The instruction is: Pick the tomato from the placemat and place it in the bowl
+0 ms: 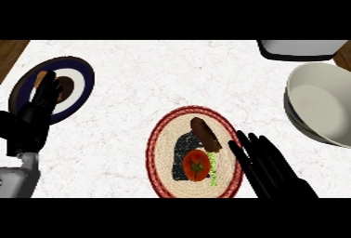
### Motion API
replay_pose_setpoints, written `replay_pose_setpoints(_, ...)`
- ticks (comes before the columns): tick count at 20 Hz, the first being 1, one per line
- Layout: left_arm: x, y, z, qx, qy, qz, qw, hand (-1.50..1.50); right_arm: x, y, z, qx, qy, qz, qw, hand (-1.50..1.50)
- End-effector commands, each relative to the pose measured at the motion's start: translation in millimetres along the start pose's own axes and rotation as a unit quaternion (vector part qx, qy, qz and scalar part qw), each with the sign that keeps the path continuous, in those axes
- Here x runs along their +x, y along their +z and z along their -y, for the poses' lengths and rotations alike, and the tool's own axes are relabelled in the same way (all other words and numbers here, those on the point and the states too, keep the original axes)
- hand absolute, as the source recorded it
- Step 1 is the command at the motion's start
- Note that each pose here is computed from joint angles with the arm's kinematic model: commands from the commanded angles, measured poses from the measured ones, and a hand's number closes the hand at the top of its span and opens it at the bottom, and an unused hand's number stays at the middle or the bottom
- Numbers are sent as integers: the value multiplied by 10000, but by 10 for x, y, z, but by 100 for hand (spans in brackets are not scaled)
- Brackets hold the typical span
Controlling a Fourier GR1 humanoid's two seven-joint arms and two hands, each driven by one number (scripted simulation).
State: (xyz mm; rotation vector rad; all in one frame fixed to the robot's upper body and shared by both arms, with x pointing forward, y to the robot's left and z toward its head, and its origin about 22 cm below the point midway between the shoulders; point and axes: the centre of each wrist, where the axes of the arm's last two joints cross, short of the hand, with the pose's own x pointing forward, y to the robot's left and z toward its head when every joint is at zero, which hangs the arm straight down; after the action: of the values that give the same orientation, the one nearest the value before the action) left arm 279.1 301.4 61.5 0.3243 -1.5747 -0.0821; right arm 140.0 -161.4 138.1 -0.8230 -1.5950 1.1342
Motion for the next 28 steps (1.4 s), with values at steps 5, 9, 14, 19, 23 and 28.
replay_pose_setpoints(5, -68, -14, -98, -46, 55, -72, 9999, 0, 381, -419, 10, 1281, 424, -228, 9906, -150)
replay_pose_setpoints(9, -17, 65, -30, 36, -7, 33, 10000, 0, 360, -675, -151, 1872, 740, -469, 9784, -150)
replay_pose_setpoints(14, 100, -5, -106, 24, 9, 7, 10000, 0, 424, -829, -322, 2382, 890, -676, 9648, -150)
replay_pose_setpoints(19, -23, 43, -68, 58, -31, -67, 10000, 0, 444, -773, -513, 1905, 1329, -557, 9710, -150)
replay_pose_setpoints(23, -50, 106, 40, -23, -5, -120, 9999, 0, 609, -738, -674, 1339, 1480, -408, 9790, -150)
replay_pose_setpoints(28, -178, 137, 80, -38, -18, -46, 10000, 0, 397, -851, -621, 1469, 1386, -465, 9783, -150)
